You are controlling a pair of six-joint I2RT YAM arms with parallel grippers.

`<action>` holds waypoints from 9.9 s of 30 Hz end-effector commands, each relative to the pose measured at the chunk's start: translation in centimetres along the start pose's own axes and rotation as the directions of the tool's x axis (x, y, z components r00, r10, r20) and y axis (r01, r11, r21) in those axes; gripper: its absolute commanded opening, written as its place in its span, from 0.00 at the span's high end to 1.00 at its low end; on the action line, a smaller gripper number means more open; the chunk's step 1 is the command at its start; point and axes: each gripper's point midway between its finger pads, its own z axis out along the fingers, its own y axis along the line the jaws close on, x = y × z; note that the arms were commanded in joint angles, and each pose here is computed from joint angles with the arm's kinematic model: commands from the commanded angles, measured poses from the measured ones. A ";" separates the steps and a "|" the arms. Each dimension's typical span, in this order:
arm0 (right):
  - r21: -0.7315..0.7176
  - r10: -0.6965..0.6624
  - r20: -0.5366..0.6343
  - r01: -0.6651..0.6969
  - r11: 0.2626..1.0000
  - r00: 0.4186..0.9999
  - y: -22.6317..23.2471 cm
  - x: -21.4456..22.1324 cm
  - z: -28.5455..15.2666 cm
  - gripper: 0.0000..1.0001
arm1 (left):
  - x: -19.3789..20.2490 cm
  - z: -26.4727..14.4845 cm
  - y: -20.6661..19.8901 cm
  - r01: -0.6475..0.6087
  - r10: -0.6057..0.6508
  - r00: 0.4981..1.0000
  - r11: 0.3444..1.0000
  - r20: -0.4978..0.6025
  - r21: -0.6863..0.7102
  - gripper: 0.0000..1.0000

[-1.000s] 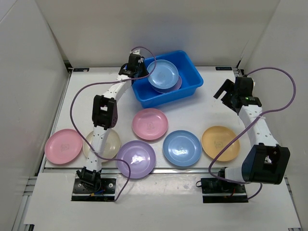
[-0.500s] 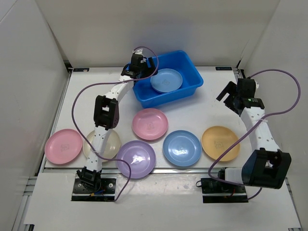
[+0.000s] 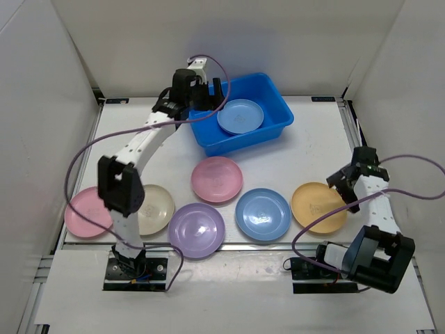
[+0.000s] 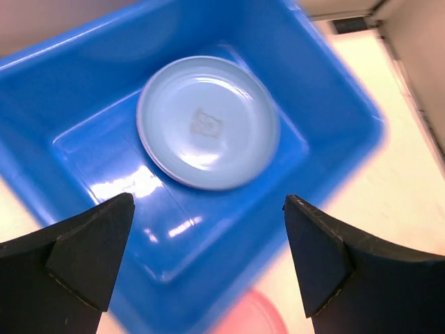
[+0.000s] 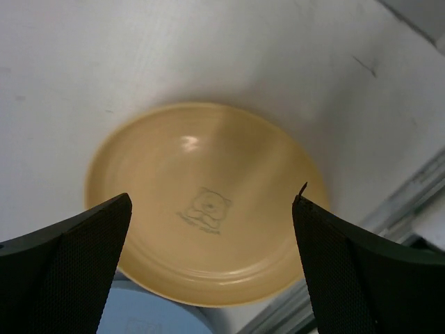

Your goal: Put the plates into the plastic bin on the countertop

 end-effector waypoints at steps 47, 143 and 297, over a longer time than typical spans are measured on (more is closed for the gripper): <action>-0.542 0.162 0.272 0.012 0.841 0.949 9.9 -9.6 -10.7 1.00 | 6.8 -17.1 7.8 0.123 -0.125 0.992 0.971 0.003 -0.204 0.01; -0.446 -0.132 0.402 0.320 0.836 0.906 13.5 -2.7 -11.2 0.01 | 13.2 -19.2 -0.4 0.125 -0.126 0.991 0.992 -0.048 -0.035 0.90; -0.704 -0.600 0.405 0.654 0.278 0.690 36.7 1.0 -11.8 0.01 | 32.0 -39.1 25.2 0.717 -0.506 0.231 -0.489 0.831 -0.496 0.01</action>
